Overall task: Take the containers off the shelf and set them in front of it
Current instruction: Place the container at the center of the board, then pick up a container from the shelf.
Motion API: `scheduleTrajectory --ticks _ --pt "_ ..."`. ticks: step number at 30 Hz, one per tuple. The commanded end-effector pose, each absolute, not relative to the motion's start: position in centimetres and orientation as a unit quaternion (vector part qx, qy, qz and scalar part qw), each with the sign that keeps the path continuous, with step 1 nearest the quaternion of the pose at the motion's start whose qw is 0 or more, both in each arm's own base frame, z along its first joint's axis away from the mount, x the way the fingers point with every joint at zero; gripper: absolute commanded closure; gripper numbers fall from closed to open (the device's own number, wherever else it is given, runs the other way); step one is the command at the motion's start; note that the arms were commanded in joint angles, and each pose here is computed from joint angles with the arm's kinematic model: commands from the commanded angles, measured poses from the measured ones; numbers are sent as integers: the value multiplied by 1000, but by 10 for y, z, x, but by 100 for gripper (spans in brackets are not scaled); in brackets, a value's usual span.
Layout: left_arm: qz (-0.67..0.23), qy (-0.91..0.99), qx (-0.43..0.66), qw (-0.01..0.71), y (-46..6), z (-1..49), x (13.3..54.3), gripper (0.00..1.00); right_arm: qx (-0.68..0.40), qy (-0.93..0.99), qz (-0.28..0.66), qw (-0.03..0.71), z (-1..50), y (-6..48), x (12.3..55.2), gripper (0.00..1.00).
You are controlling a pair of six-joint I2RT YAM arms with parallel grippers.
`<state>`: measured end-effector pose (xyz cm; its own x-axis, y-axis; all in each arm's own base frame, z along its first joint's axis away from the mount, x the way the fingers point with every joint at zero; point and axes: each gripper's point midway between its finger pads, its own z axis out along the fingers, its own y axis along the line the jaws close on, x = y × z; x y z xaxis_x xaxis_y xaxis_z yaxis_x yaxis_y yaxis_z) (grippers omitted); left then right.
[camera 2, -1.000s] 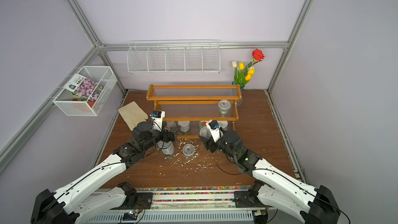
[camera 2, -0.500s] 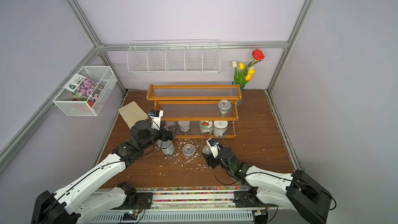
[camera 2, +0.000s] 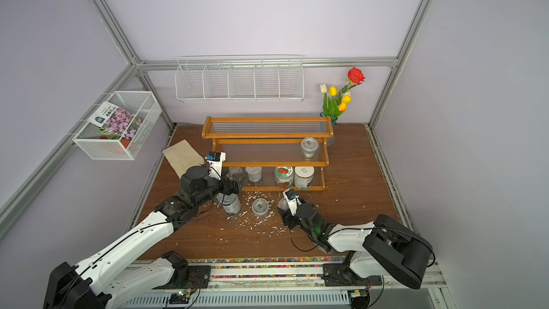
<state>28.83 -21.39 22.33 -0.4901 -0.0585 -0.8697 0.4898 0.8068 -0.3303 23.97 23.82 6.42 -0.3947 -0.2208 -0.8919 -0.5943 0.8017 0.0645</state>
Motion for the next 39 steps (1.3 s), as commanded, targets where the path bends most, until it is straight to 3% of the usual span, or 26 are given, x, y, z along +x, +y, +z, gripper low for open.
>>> scheduleTrajectory --ticks 1,5,13,23,31,39 --pt "-281 821 131 479 -213 220 288 3 -248 806 181 506 68 234 244 16" --pt "-281 821 132 479 -214 221 289 3 -252 805 164 512 79 229 246 8" --pt "-280 823 136 475 -212 222 290 3 -226 788 158 551 152 203 250 5" --pt "-285 821 131 477 -212 225 293 3 -110 776 103 612 233 134 324 5" --pt "-283 822 127 478 -207 227 289 3 -102 750 94 647 260 128 386 5" --pt "-282 823 125 477 -206 228 287 3 -98 750 78 650 242 130 424 5"
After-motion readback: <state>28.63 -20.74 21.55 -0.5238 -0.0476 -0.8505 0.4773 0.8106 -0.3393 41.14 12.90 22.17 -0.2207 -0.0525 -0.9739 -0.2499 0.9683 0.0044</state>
